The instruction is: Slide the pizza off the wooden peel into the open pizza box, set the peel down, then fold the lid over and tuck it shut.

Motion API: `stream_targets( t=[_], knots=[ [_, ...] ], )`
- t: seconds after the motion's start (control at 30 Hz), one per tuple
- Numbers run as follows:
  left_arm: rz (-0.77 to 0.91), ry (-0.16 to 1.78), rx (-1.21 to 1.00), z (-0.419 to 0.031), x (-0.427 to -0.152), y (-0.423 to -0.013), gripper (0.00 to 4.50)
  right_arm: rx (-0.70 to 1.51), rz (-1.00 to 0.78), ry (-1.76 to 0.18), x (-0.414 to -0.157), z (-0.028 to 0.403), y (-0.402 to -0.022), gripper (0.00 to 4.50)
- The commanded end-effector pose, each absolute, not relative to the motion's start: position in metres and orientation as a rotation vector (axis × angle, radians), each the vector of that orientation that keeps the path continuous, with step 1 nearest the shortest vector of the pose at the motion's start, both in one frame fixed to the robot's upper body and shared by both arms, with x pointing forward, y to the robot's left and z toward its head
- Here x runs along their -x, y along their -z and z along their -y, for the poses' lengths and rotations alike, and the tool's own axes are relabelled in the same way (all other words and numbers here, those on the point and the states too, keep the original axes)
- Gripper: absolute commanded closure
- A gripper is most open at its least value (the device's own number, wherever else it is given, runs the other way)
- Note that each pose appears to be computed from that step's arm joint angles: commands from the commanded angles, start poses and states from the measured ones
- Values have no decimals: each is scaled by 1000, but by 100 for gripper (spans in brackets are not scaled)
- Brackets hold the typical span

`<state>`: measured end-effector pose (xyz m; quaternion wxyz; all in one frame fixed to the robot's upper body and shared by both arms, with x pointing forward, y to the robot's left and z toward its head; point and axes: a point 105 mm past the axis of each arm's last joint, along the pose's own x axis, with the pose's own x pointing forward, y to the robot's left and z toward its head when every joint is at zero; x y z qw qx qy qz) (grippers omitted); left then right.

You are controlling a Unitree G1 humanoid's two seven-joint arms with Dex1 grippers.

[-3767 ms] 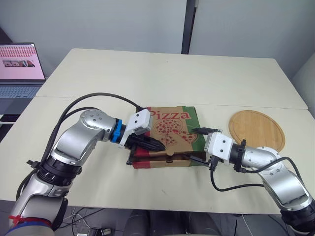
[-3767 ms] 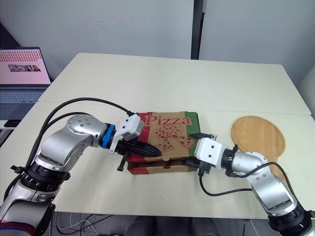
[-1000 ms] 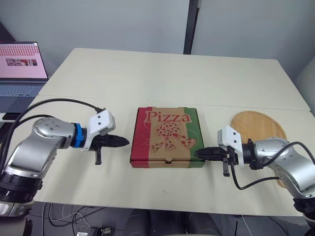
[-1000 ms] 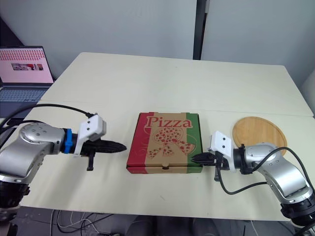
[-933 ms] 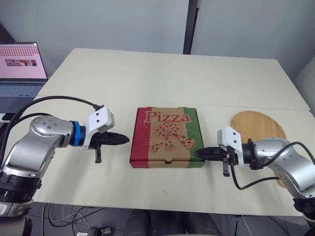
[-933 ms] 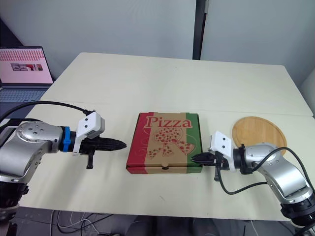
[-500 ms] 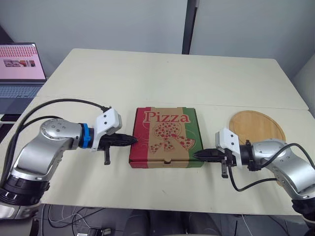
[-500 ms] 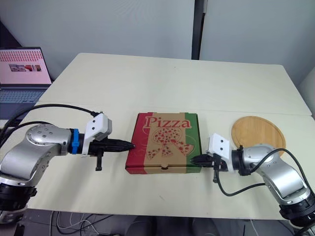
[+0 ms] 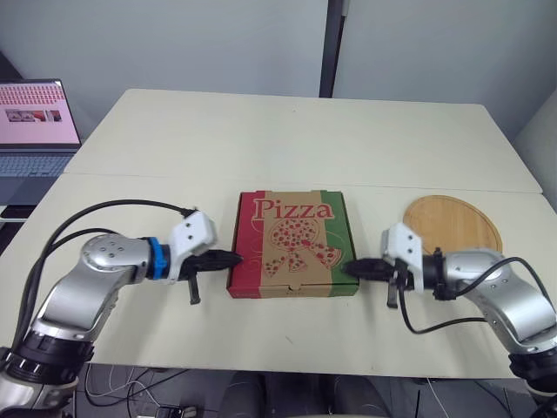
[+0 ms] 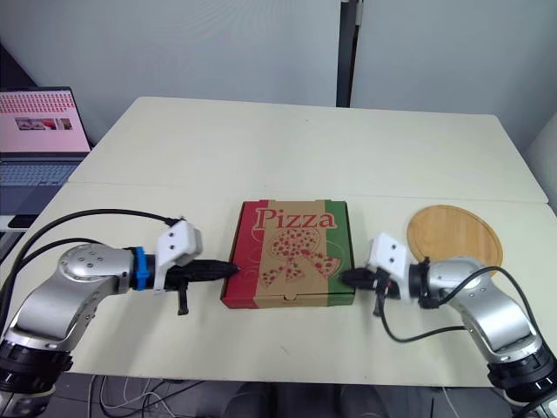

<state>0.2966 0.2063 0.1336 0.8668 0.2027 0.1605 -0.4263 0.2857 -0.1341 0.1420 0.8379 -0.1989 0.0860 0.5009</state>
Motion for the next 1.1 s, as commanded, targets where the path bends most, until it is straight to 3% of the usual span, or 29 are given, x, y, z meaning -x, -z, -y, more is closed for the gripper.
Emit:
stream_targets(
  t=[0.03,0.1,0.27,0.57,0.8,1.1],
  knots=[
    [-289,739,-425,-223,-306,-140,450,471,-131,-910,-307,150,-149,446],
    [-292,731,-445,-221,-306,-131,450,472,-161,-877,-314,152,-140,446],
    [-309,809,-400,-192,-302,-113,450,509,-277,-984,-301,139,-111,446],
    [-298,942,-342,-155,-283,-108,450,369,-280,-1199,-262,111,-119,446],
    [-329,990,-298,-142,-267,-104,450,403,-305,-1153,-266,122,-114,446],
    [-337,936,-323,-153,-273,-104,450,419,-315,-1158,-266,124,-111,446]
  ],
)
